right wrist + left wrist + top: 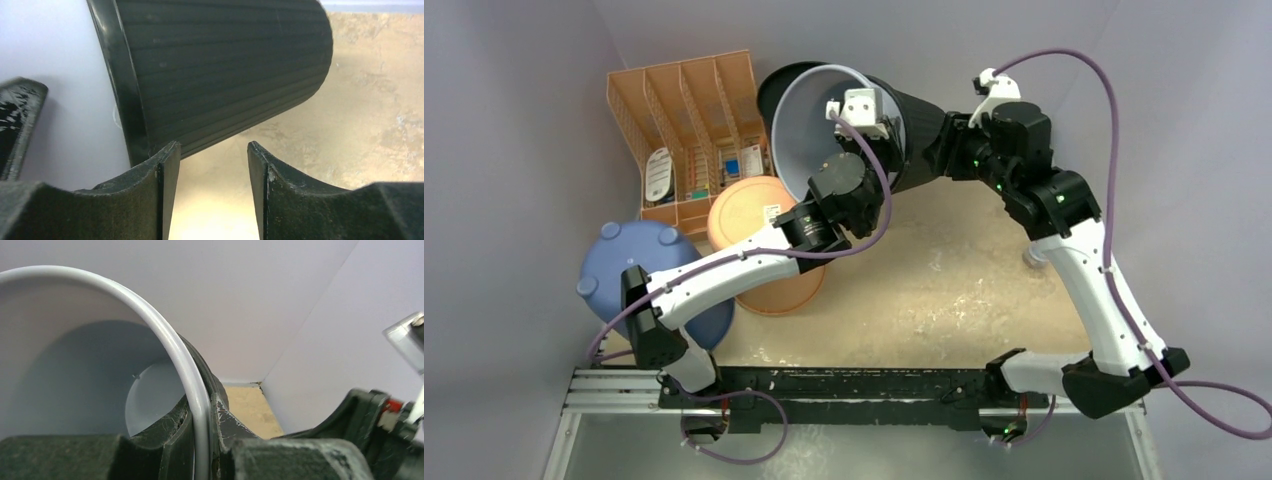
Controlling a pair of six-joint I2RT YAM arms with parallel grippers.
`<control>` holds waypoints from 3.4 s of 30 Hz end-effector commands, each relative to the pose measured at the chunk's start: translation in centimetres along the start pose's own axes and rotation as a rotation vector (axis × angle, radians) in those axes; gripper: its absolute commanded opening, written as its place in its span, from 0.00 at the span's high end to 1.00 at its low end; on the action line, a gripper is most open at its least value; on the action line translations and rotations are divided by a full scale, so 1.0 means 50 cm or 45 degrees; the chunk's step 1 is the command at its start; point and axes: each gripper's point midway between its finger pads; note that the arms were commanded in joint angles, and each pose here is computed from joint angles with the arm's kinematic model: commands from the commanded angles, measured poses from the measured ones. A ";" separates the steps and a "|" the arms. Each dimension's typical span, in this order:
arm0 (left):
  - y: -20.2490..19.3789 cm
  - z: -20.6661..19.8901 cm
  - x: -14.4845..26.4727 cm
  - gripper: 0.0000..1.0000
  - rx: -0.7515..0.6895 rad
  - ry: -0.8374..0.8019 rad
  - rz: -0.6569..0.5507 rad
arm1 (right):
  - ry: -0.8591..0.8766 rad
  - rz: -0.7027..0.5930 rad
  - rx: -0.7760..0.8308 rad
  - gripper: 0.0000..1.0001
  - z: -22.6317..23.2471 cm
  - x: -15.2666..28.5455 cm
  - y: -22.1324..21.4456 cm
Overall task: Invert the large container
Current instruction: Adjust the container in the container.
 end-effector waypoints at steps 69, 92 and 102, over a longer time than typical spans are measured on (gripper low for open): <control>0.262 -0.153 0.047 1.00 0.763 -0.358 -0.019 | -0.526 0.388 -0.268 0.54 -0.153 -0.001 -0.352; 0.073 -0.159 0.071 1.00 0.067 -0.617 0.243 | -0.417 -0.392 -0.299 0.29 -0.145 0.165 0.117; -0.006 -0.192 0.092 1.00 -0.247 -0.810 0.451 | -0.418 -0.370 -0.263 0.26 -0.146 0.164 0.115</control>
Point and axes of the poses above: each gripper's point midway between its finger pads, its own x axis back along the fingers, its own z axis along the line the jaws close on, y = z × x, and after that the axes turned 13 degrees about x, right-handed
